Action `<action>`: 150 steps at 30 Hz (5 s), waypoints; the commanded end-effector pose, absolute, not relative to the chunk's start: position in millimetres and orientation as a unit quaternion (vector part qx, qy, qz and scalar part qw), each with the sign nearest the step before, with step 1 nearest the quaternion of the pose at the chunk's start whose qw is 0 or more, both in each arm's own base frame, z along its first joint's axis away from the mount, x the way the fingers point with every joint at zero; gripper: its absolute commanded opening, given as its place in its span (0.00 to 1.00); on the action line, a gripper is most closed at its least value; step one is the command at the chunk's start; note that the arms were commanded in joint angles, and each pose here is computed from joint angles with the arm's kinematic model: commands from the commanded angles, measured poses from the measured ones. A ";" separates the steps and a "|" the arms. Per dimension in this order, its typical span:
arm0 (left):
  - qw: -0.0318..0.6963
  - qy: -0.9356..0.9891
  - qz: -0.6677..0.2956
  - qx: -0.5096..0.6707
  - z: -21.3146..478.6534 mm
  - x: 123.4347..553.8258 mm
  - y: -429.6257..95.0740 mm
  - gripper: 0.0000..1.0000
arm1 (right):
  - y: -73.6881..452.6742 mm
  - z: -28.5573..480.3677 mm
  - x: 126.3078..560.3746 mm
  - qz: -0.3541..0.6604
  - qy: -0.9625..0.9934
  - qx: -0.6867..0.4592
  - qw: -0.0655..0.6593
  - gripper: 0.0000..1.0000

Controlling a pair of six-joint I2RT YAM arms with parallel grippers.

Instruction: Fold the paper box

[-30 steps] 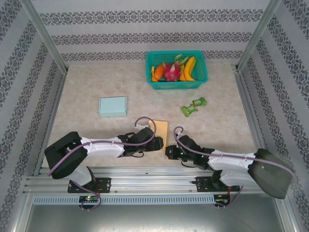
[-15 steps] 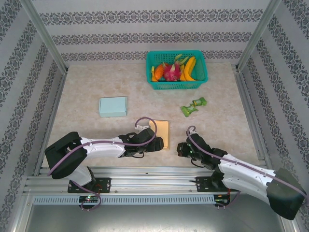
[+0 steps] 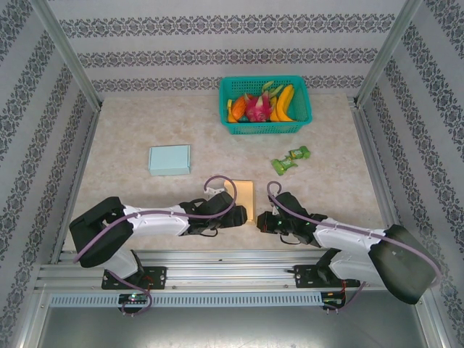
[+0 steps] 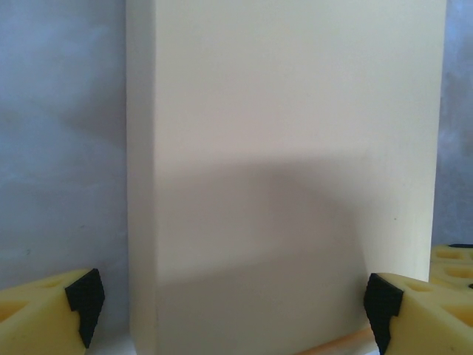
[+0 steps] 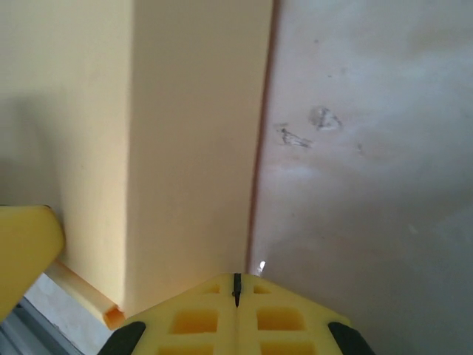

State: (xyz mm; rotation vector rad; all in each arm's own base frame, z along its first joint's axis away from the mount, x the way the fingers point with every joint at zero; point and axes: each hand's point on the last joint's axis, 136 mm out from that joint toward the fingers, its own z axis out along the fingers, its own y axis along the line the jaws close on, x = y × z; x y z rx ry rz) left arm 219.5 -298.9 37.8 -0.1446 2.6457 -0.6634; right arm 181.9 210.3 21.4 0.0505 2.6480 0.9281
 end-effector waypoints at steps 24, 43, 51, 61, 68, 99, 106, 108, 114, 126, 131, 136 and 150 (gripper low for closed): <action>0.150 0.942 -0.301 -0.012 22.9 195.9 -374.0 0.91 | 249.3 60.2 192.8 0.431 0.878 -0.026 0.205 0.00; 0.189 0.948 -0.254 -0.031 37.4 212.0 -351.5 0.92 | 187.0 40.3 193.2 0.334 0.910 0.030 0.245 0.00; 0.212 0.953 -0.211 -0.042 44.6 224.4 -322.8 0.94 | 161.1 30.4 191.8 0.273 0.926 0.065 0.251 0.00; 0.250 0.944 -0.217 -0.012 78.1 251.4 -302.4 0.95 | 134.3 67.1 213.6 0.261 0.912 0.096 0.300 0.00; 0.275 0.935 -0.223 0.032 94.0 301.5 -318.7 0.95 | 133.4 98.1 258.9 0.325 0.891 0.116 0.295 0.00; 0.222 0.951 -0.216 -0.004 55.7 365.4 -335.6 0.94 | 135.7 67.6 265.4 0.258 0.909 0.145 0.292 0.00; 0.265 0.953 -0.136 -0.046 98.5 353.7 -253.7 0.95 | 126.9 96.1 244.8 0.202 0.924 0.083 0.314 0.30; 0.263 0.954 -0.122 -0.078 102.9 335.6 -233.3 0.95 | 129.6 103.6 244.1 0.192 0.924 0.054 0.326 0.43; 0.230 0.953 -0.137 -0.145 88.8 271.3 -219.2 0.95 | 146.2 116.3 255.5 0.173 0.916 -0.045 0.360 0.65; 0.254 0.919 -0.242 -0.180 86.2 218.7 -262.2 0.95 | 172.4 96.8 287.7 0.161 0.930 -0.142 0.300 0.77; 0.240 0.912 -0.282 -0.177 76.9 222.9 -289.5 0.94 | 171.3 92.9 303.3 0.147 0.930 -0.152 0.301 0.78; 0.242 0.901 -0.308 -0.187 74.7 228.0 -311.5 0.94 | 170.0 90.7 317.1 0.143 0.931 -0.163 0.294 0.78; 0.249 0.901 -0.288 -0.208 51.4 248.3 -333.7 0.86 | 186.6 71.0 334.5 0.182 0.940 -0.167 0.237 0.76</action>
